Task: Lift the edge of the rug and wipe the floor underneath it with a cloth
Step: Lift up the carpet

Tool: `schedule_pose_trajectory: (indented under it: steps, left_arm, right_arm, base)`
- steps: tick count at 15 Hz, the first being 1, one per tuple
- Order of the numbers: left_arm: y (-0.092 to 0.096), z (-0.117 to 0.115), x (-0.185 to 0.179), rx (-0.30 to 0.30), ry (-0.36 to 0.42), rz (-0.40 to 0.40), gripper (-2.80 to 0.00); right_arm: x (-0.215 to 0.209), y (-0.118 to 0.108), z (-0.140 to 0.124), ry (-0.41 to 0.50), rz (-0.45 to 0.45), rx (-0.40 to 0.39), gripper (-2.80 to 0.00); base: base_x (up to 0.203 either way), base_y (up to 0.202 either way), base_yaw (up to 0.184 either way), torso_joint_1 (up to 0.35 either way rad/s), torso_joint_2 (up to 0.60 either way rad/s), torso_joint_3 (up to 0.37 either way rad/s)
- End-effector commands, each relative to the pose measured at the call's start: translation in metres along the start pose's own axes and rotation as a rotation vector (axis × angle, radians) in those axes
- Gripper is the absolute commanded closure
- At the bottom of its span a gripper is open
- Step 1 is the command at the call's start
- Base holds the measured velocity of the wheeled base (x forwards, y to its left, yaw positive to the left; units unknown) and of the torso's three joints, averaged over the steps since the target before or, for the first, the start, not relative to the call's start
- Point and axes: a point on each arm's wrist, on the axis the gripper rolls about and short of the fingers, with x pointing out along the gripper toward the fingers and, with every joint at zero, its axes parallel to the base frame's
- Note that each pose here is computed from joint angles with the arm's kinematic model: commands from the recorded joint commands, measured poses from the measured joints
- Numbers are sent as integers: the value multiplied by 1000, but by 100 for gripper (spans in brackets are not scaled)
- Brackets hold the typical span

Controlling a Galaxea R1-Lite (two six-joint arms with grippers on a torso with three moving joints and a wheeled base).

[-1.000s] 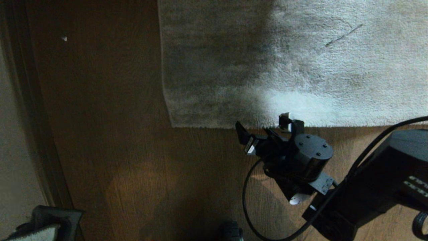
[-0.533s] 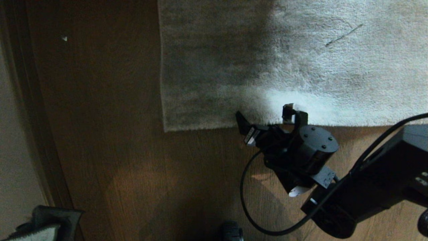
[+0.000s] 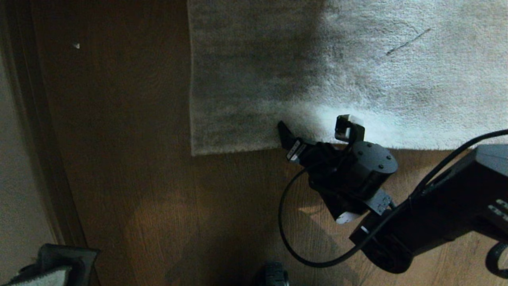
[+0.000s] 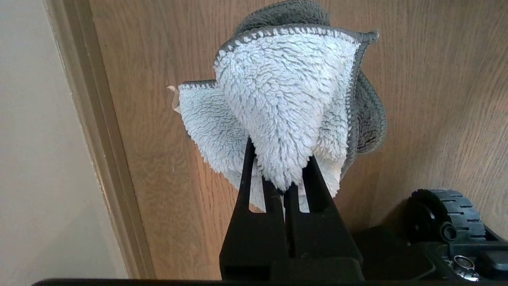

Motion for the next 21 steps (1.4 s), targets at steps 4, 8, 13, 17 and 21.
schedule_pose_trajectory:
  steps: [4, 8, 13, 17, 21]
  left_arm:
    - [0, 0, 0, 0, -1, 0, 0]
    - [0, 0, 0, 0, -1, 0, 0]
    - [0, 0, 0, 0, -1, 0, 0]
    - [0, 0, 0, 0, -1, 0, 0]
    - [0, 0, 0, 0, -1, 1, 0]
  right_arm:
    - [4, 4, 4, -53, 19, 35, -280]
    - [5, 7, 6, -65, 27, 39, -280]
    - [4, 16, 3, -60, 50, 48, -280]
    - [6, 19, 2, -64, 59, 52, -280]
    - [8, 20, -3, -59, 61, 52, -280]
  base:
    - [0, 0, 0, 0, 0, 0]
    - [0, 0, 0, 0, 0, 0]
    - [0, 0, 0, 0, 0, 0]
    - [0, 0, 0, 0, 0, 0]
    - [0, 0, 0, 0, 0, 0]
